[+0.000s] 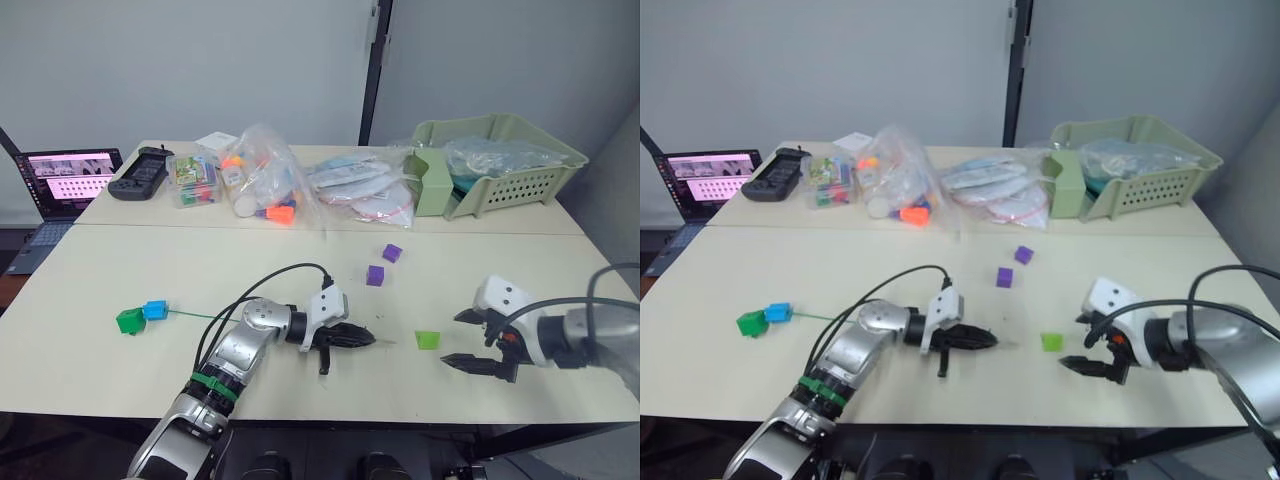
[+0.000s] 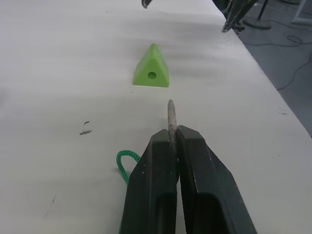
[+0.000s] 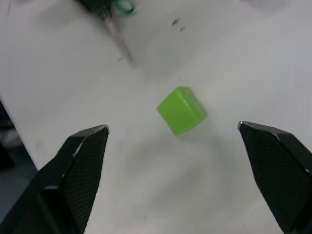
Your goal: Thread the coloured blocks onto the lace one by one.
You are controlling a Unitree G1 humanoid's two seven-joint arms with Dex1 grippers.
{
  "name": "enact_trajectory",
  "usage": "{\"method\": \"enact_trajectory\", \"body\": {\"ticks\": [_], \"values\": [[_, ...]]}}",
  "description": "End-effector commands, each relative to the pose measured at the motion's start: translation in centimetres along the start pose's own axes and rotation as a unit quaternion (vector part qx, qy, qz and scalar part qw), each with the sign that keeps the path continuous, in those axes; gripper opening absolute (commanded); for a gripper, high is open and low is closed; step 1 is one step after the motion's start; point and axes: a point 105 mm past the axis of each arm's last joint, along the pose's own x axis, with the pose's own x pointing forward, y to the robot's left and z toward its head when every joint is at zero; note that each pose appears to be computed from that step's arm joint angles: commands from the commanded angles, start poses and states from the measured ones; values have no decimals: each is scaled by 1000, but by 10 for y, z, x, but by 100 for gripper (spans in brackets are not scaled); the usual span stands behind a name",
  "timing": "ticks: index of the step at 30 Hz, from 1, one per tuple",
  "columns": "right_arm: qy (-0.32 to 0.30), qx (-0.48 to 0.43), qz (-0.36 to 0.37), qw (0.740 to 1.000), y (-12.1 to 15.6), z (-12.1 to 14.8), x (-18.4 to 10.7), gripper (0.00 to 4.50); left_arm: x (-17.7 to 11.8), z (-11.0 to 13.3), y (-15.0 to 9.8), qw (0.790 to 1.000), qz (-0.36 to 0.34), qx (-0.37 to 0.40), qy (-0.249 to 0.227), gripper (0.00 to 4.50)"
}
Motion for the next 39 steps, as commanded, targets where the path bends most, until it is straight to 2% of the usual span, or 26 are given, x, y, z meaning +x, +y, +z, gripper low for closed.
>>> {"method": "enact_trajectory", "body": {"ticks": [1,9,17,18,26,31,39], "values": [[26,-73,51,996,-9,-4,8,448,-2,12,1,1000,8,16,-13,0],[47,-127,102,986,-25,-3,30,448,-6,12,0,1000,18,16,-10,0],[63,-140,140,978,-22,-5,47,448,-6,13,0,1000,23,15,-10,0],[61,-140,140,978,-21,-5,49,397,-6,13,0,1000,23,15,-10,0],[81,-134,143,977,-18,-11,52,130,-3,16,0,1000,20,17,-12,0],[68,-111,135,982,-12,0,44,127,-1,17,-1,1000,18,18,-15,0],[66,-57,125,988,22,20,52,127,5,17,-4,1000,3,17,-15,0]]}}
